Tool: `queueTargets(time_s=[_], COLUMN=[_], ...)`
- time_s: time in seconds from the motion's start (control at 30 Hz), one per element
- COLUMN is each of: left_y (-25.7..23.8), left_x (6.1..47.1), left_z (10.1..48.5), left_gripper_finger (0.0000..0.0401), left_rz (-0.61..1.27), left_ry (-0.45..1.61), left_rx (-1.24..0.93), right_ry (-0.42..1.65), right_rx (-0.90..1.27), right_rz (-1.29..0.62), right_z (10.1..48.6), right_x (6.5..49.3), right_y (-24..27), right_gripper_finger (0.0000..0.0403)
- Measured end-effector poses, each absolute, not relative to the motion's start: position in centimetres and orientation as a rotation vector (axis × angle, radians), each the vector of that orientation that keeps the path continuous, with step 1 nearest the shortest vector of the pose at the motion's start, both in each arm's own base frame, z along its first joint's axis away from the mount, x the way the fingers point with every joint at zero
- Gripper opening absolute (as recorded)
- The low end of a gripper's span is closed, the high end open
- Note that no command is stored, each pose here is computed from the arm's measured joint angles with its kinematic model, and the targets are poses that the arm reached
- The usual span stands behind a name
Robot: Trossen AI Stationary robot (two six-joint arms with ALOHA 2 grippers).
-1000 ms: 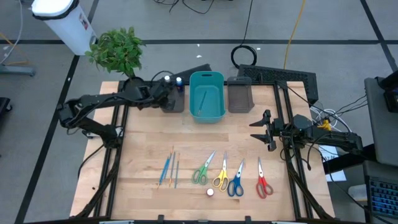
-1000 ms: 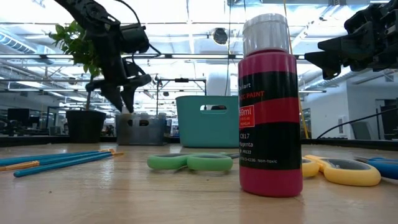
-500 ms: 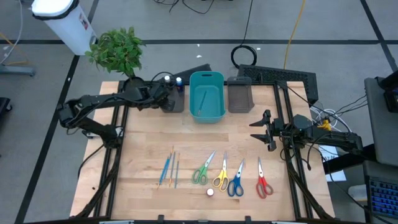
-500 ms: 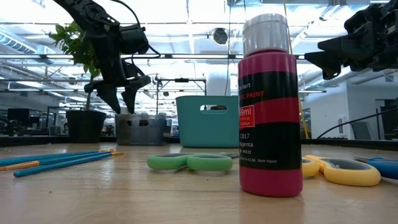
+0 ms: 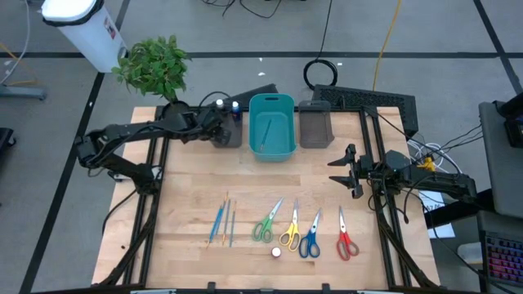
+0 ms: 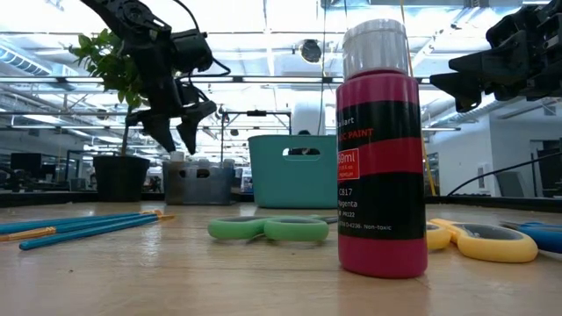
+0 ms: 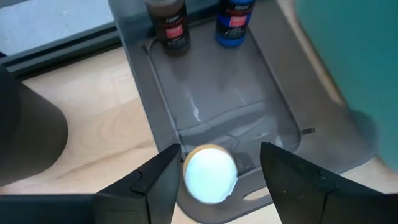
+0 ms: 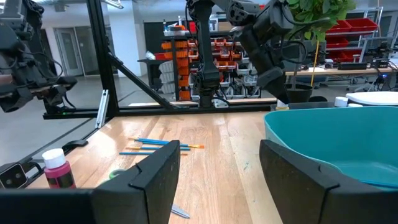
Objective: Pick & Place Paint Supplies
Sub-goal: Put the pink paint bottle into the left black bin
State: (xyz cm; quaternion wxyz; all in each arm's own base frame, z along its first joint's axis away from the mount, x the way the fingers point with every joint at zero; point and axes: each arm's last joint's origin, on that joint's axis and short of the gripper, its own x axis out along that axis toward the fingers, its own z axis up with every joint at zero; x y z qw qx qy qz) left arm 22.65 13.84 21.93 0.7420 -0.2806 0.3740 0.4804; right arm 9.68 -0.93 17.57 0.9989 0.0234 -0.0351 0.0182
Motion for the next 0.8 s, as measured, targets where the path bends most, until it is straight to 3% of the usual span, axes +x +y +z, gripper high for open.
queueTargets(time_s=[0.47, 0.8], left_y=[13.1, 8.5], left_x=[25.2, 28.4], left_z=[25.5, 26.7], left_gripper_finger=[0.0227, 0.0227], left_rz=[0.864, 0.638], left_ry=[0.698, 0.571], left_rx=[-0.586, -0.487], right_ry=[-0.070, -0.070], right_rx=[0.047, 0.047], right_rz=[0.037, 0.037], right_z=[17.6, 17.6], right_x=[9.7, 9.7], right_y=[-0.9, -0.9], right_gripper_finger=[0.0212, 0.0212])
